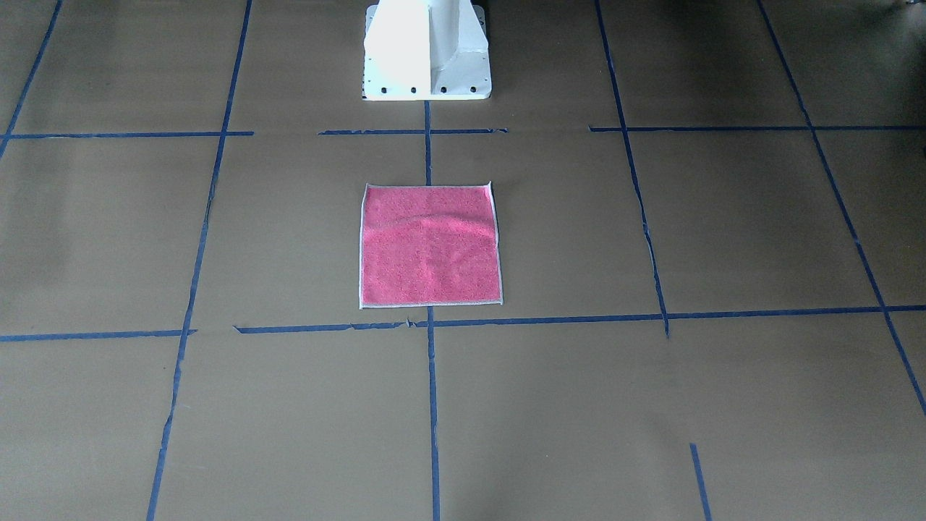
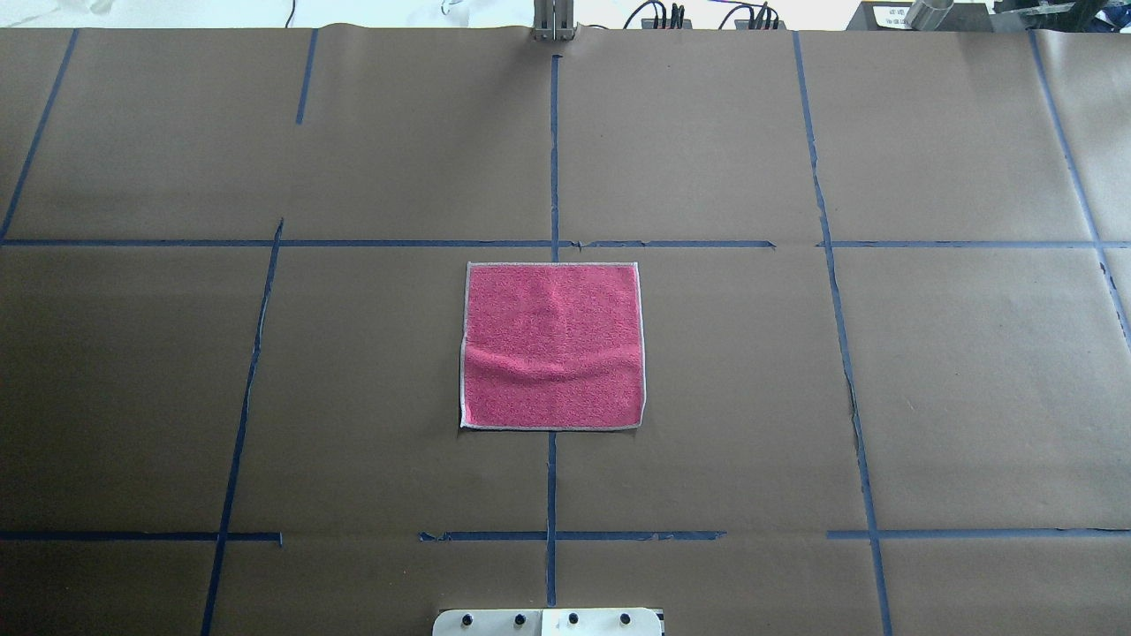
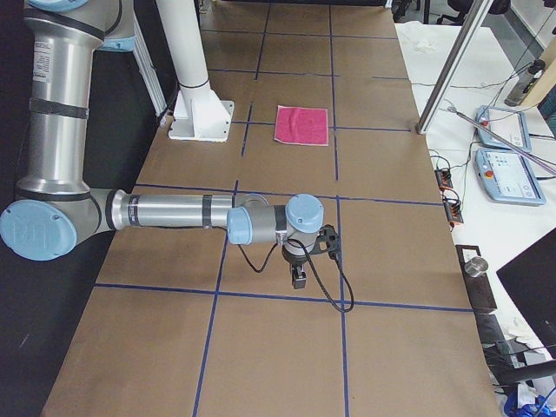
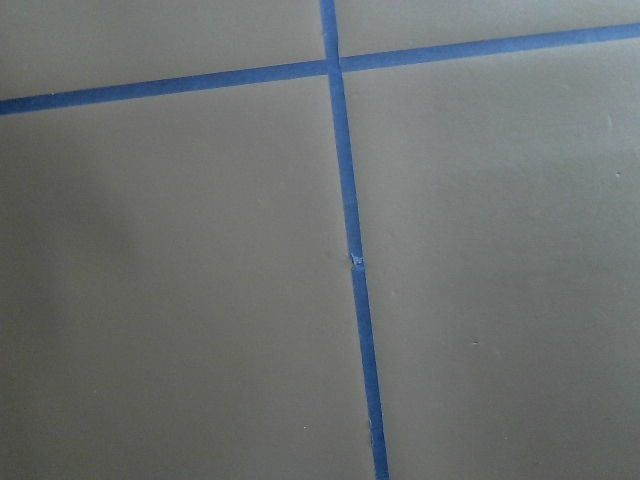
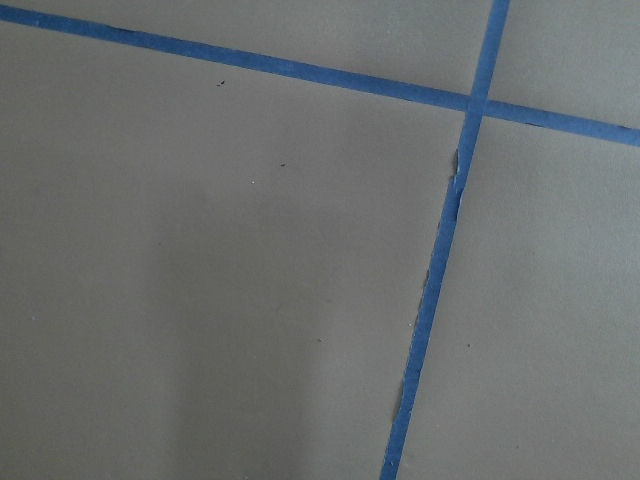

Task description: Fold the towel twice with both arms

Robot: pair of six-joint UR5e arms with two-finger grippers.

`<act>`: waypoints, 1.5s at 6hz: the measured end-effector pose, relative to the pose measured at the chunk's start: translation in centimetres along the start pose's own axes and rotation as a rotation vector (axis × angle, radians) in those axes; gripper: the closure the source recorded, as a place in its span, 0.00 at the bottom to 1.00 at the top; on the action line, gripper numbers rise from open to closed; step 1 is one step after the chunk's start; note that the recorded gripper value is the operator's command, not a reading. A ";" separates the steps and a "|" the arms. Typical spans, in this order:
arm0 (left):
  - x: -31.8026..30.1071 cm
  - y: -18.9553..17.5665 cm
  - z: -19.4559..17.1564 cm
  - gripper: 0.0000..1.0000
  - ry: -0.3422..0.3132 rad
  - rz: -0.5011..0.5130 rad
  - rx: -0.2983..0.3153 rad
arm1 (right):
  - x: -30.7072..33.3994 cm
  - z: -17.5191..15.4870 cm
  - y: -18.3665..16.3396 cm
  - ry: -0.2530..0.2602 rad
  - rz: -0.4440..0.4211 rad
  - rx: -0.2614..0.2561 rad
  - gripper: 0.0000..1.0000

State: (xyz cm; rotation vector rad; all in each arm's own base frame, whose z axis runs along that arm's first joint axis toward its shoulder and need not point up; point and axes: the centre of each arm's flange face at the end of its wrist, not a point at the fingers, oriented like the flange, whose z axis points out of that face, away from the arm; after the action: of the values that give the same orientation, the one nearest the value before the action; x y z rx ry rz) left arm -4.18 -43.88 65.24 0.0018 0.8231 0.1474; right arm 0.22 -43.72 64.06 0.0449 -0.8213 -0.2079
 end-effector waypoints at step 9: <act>0.1 -0.2 -0.1 0.00 -0.001 0.018 0.011 | -2.1 0.4 -1.1 -0.006 -0.095 0.042 0.00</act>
State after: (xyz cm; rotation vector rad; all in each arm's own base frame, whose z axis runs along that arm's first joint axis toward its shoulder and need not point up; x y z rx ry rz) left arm -4.15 -44.02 65.04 0.0194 0.8230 0.1595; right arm -1.61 -44.37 62.66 0.1229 -0.8308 -0.2805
